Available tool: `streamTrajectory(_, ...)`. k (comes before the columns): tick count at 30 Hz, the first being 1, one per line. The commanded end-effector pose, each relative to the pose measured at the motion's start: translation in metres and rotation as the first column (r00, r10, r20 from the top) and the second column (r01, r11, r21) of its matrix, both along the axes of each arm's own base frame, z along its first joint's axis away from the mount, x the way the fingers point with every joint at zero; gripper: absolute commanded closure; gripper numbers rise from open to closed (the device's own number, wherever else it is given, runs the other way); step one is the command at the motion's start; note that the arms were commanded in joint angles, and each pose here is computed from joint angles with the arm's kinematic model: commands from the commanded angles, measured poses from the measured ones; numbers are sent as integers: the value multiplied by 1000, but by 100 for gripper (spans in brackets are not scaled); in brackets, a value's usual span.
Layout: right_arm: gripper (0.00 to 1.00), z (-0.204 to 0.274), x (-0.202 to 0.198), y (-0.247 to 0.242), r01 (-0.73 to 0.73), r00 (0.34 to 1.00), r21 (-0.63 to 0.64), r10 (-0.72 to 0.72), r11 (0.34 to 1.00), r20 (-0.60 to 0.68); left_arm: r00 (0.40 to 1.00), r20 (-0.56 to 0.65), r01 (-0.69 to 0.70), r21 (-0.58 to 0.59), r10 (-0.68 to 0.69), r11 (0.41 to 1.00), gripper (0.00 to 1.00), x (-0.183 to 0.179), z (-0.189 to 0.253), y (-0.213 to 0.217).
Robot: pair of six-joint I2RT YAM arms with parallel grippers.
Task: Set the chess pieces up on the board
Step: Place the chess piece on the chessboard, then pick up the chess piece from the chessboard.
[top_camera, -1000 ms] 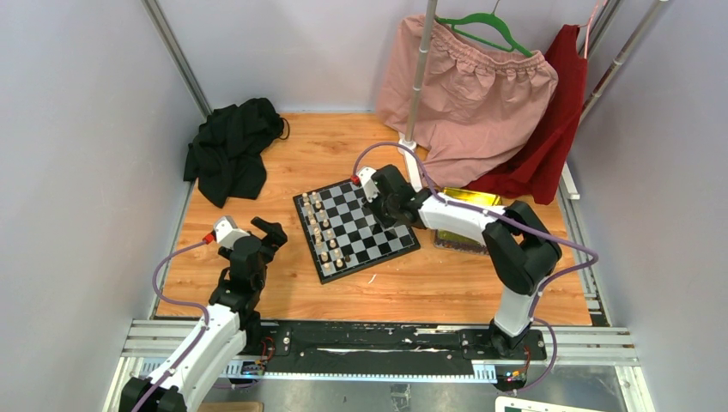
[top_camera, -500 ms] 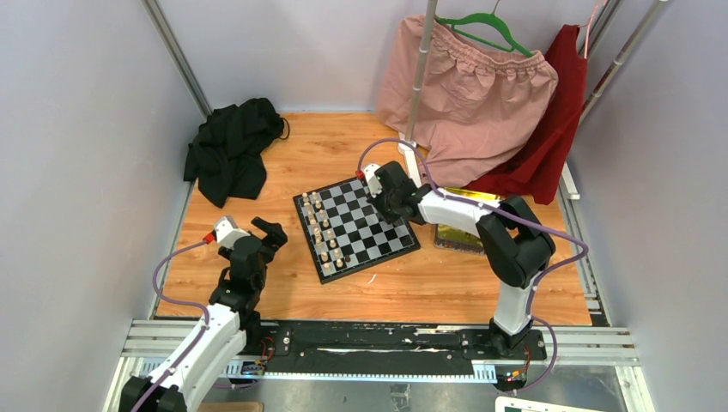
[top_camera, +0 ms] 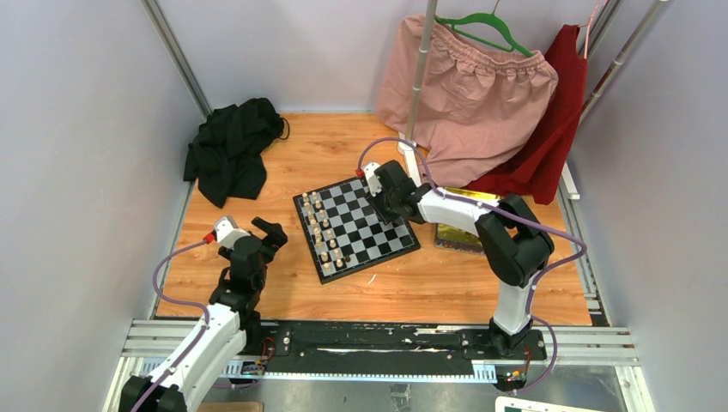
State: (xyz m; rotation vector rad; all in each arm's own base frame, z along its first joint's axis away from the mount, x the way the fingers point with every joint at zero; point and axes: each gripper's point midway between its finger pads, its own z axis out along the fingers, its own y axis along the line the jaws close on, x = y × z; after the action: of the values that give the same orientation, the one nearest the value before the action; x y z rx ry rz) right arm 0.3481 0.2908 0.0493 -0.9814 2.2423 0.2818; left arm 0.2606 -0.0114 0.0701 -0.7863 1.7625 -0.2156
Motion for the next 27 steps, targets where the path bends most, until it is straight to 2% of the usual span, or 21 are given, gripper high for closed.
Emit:
streamTrajectory(1,64,13,8,-5,28,999,4,-28,1000,29,1000,13,-11,10,11,1000,0,1,1,3)
streamTrajectory(9,60,37,2,-7,28,998,30,-30,999,64,1000,14,-12,9,12,1000,0,0,1,3)
streamTrajectory(15,58,62,-26,2,-15,994,24,12,1000,112,1000,15,-14,9,14,1000,0,0,2,4)
streamTrajectory(21,56,72,-80,33,-183,977,5,181,983,116,1000,16,-15,8,15,1000,0,0,2,4)
streamTrajectory(27,55,63,-132,60,-391,919,-10,391,920,55,1000,17,-14,7,14,1000,0,-1,2,4)
